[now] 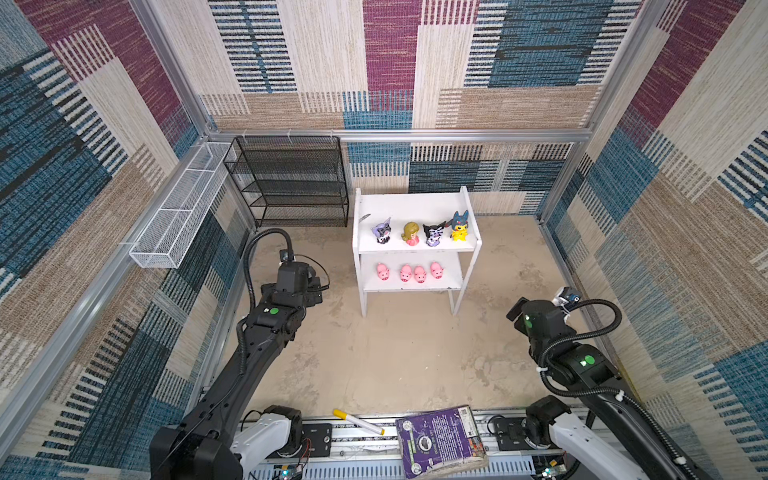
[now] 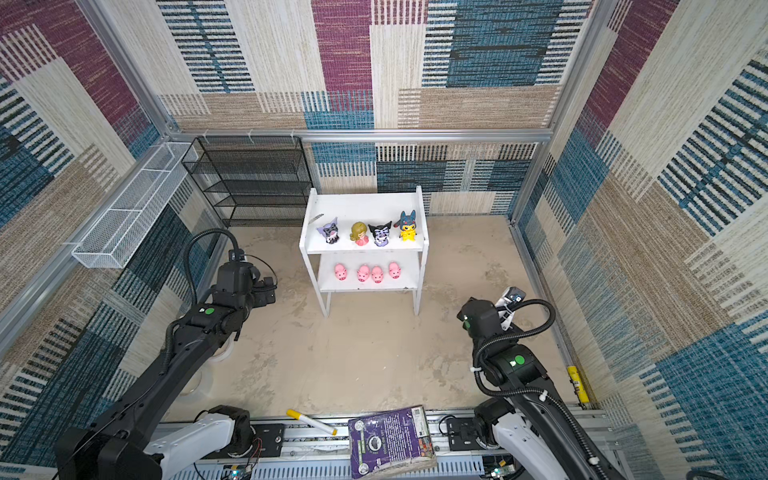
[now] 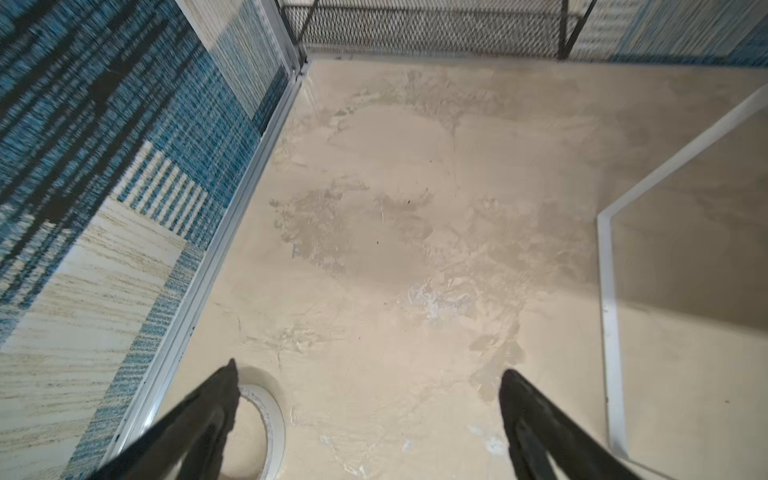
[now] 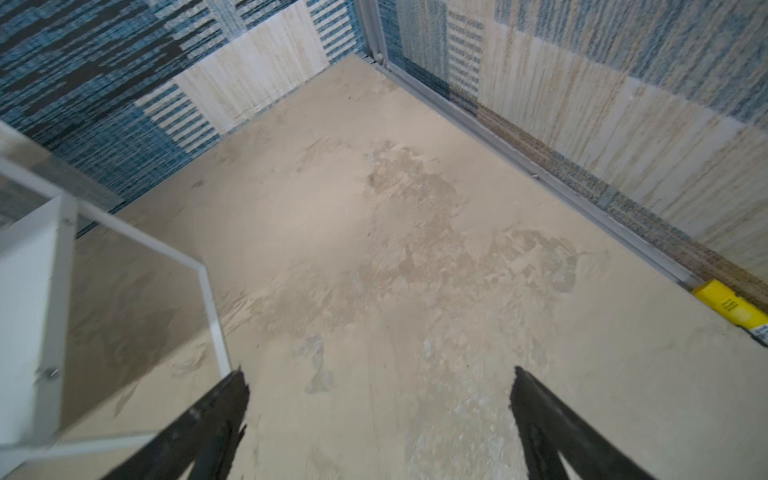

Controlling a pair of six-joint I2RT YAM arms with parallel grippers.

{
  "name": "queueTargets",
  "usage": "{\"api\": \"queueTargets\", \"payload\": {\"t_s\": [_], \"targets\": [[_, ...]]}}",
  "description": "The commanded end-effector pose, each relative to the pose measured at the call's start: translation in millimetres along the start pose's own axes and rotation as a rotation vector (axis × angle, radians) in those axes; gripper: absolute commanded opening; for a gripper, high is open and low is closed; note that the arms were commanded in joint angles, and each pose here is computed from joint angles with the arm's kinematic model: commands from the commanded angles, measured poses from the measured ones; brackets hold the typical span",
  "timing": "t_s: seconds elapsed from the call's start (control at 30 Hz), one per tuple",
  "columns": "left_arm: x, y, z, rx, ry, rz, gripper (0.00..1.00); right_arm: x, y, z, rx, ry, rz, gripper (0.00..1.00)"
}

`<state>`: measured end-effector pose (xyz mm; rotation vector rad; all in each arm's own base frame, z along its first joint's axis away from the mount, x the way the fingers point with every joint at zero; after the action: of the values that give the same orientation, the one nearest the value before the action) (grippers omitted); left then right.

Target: Place and organize the plastic toys onto the shelf

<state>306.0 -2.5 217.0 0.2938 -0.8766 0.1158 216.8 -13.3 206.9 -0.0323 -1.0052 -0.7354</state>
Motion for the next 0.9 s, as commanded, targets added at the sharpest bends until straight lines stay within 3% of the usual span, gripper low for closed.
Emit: {"api": "queueTargets", "payload": {"t_s": [0.0,0.2,0.33,0.43,0.5,0.57,0.67,0.73,0.8,0.87], "targets": [[8.5,8.8,-18.2,0.071,-0.031,0.055,0.98,20.5,26.1,-34.9,0.182,0.022,0.072,1.0],[-11.6,13.5,-63.3,0.149,0.008,0.017,0.98,34.6,28.4,-100.5,0.145,-0.059,0.116,1.0],[-26.9,5.0,-87.6,0.153,-0.009,0.03,0.98,26.1,16.9,-161.5,0.12,0.037,0.073,1.0],[-38.1,1.5,-99.1,0.153,-0.073,0.062,0.98,21.3,18.7,-189.1,0.133,0.023,0.086,1.0],[-38.1,-4.5,-106.0,0.126,-0.107,0.058,0.98,18.9,23.1,-200.4,0.167,0.003,0.089,1.0],[-33.6,-14.7,-108.6,0.064,-0.11,-0.016,0.98,18.6,28.3,-208.9,0.201,-0.025,0.1,1.0],[-31.0,-20.5,-104.2,0.014,-0.214,-0.072,0.98,22.6,33.4,-217.7,0.211,-0.044,0.139,1.0],[-32.9,-20.9,-105.4,-0.019,-0.324,-0.057,0.98,24.6,32.9,-216.9,0.222,-0.078,0.146,1.0],[-38.3,-18.7,-103.3,-0.046,-0.28,-0.033,0.98,21.5,35.5,-217.4,0.245,-0.072,0.164,1.0],[-43.3,-19.5,-101.4,-0.079,-0.343,-0.029,0.98,20.5,34.6,-210.0,0.265,-0.098,0.162,1.0]]}}
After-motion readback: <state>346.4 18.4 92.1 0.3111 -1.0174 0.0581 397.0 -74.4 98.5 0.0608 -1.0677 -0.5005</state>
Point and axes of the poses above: each gripper's point midway between its finger pads, its own z axis back along the fingers, its own y axis along the line the jaws close on, x = y × z, the point moved 4 cm from there along z, back along the fingers, and after that the axes turned 5 degrees about -z, right-handed, at the moved point
